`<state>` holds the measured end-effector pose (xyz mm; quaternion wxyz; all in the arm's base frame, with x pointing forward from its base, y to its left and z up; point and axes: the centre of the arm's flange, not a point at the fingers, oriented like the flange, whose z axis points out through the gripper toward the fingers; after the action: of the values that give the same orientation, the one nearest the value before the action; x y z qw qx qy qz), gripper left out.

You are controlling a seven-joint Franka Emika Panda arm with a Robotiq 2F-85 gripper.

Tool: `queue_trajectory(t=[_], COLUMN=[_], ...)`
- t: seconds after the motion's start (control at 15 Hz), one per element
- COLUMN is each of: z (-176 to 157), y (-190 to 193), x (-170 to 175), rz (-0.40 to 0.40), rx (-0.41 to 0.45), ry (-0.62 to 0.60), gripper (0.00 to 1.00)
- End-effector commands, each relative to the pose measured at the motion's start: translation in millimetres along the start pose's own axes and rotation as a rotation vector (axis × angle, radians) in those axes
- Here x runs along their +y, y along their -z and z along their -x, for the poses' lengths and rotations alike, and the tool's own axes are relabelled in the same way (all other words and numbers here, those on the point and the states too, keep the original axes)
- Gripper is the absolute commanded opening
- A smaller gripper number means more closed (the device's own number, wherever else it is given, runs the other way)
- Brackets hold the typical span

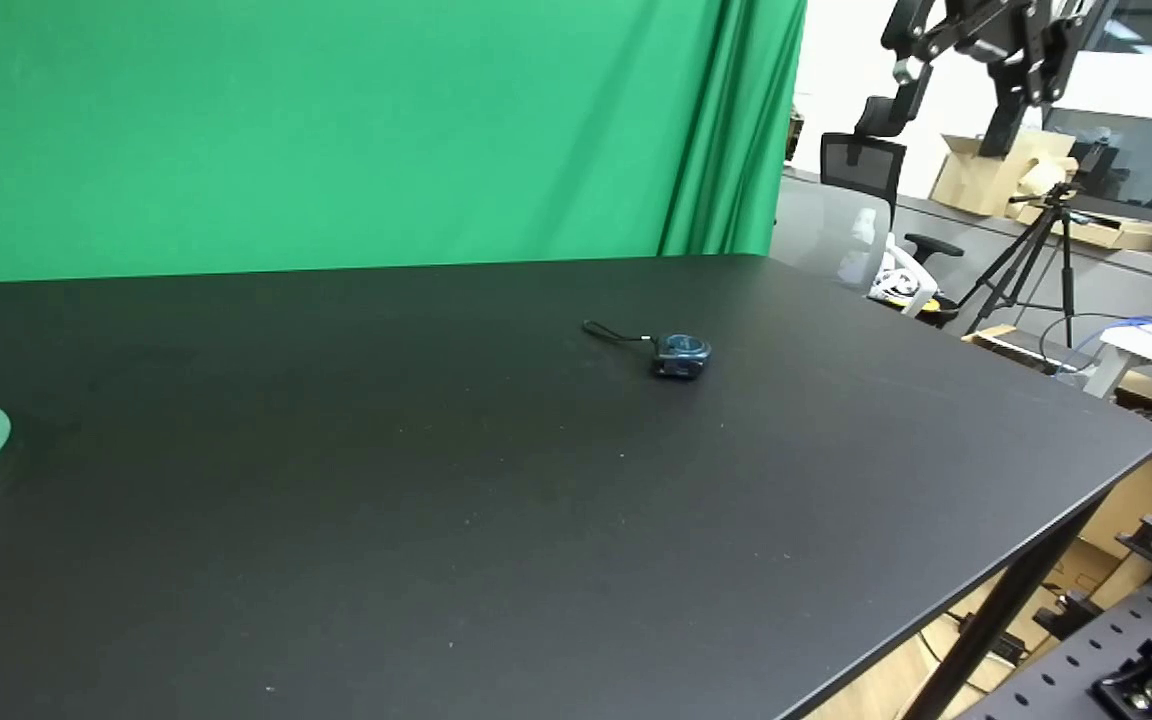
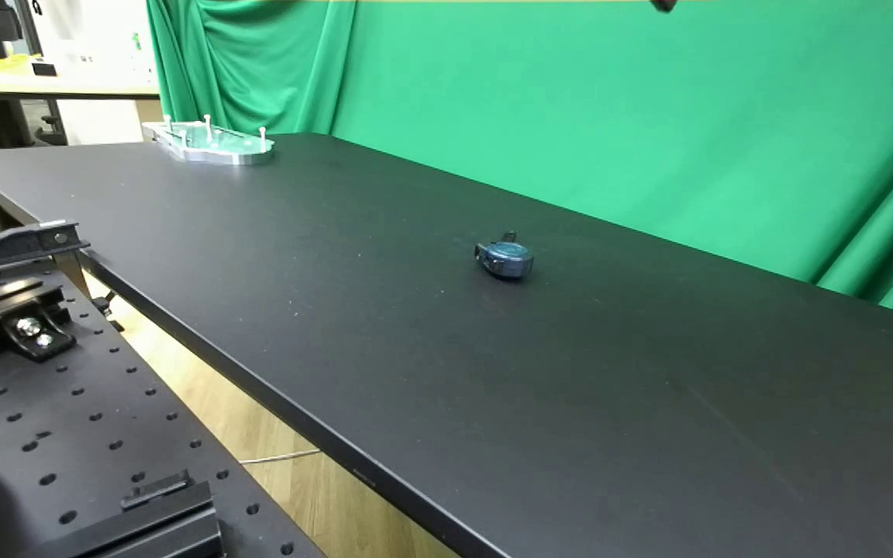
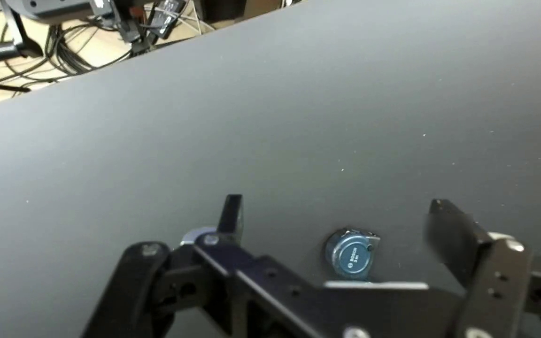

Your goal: Move the measuring tape to the left

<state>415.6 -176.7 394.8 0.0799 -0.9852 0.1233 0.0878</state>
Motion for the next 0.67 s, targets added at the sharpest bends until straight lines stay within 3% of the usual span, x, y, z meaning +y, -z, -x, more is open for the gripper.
queue_trajectory(t=[0.0, 0.33, 0.6], z=[-49, -68, -69], y=[-40, -102, -120], x=[-10, -30, -38], rz=[0.091, 0.166, 0.149], rx=[0.015, 0.016, 0.011], ry=[0.049, 0.133, 0.157], gripper=[1.00, 1.00, 1.00])
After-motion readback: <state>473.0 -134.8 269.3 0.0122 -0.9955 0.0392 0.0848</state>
